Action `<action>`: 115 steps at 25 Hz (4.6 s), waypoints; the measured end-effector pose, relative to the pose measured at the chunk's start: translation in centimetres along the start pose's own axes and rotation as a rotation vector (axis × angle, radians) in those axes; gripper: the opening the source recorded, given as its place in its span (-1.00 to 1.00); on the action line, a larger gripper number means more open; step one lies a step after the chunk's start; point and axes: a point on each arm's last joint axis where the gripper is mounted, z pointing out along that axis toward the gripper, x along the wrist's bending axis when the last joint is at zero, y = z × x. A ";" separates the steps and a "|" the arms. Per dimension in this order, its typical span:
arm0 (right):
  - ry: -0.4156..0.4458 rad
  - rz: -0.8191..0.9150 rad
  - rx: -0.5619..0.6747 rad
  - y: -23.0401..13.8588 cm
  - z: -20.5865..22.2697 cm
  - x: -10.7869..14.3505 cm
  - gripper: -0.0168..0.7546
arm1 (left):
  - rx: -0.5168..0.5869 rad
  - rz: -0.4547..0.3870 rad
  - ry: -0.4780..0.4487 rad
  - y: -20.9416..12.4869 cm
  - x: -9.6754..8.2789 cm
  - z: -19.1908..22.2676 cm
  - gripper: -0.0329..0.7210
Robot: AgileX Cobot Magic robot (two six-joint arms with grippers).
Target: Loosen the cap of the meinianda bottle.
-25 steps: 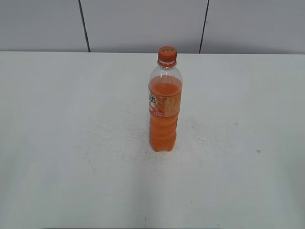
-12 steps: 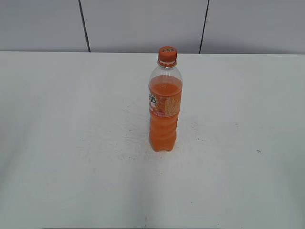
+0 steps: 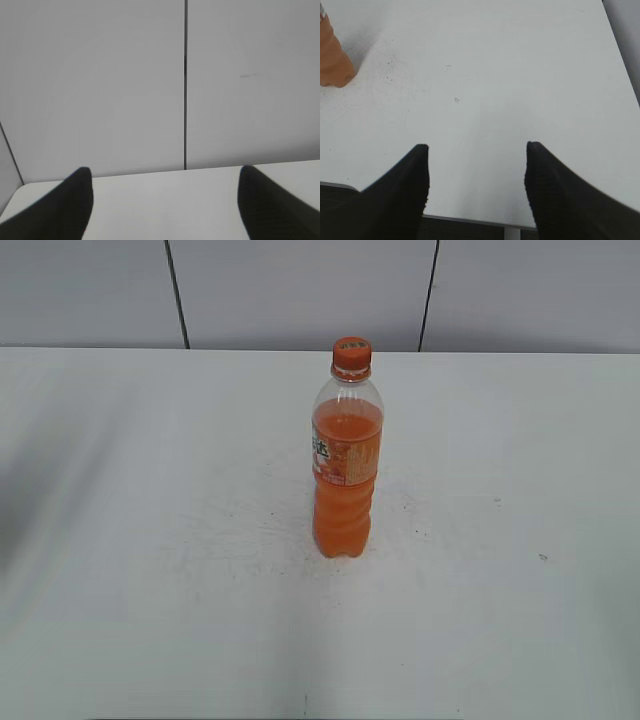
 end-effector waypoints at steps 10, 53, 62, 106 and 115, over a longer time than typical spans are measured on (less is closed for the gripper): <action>0.000 0.000 0.000 0.0 0.0 0.0 0.24 | 0.051 0.083 -0.193 -6.6 -4.6 8.5 0.47; 0.000 0.000 0.000 0.0 0.0 0.0 0.24 | 0.107 0.202 -1.451 -21.8 -17.7 15.9 0.85; 0.000 0.000 0.000 0.0 0.0 0.0 0.24 | 0.096 0.172 -1.498 -23.2 -21.4 17.2 0.59; 0.025 0.083 0.124 6.2 1.3 -0.9 0.24 | 0.084 0.158 -1.483 -23.1 -21.9 17.7 0.13; 0.037 0.102 0.252 16.0 9.1 -2.7 0.24 | 0.084 0.148 -1.476 -23.1 -22.0 17.7 0.13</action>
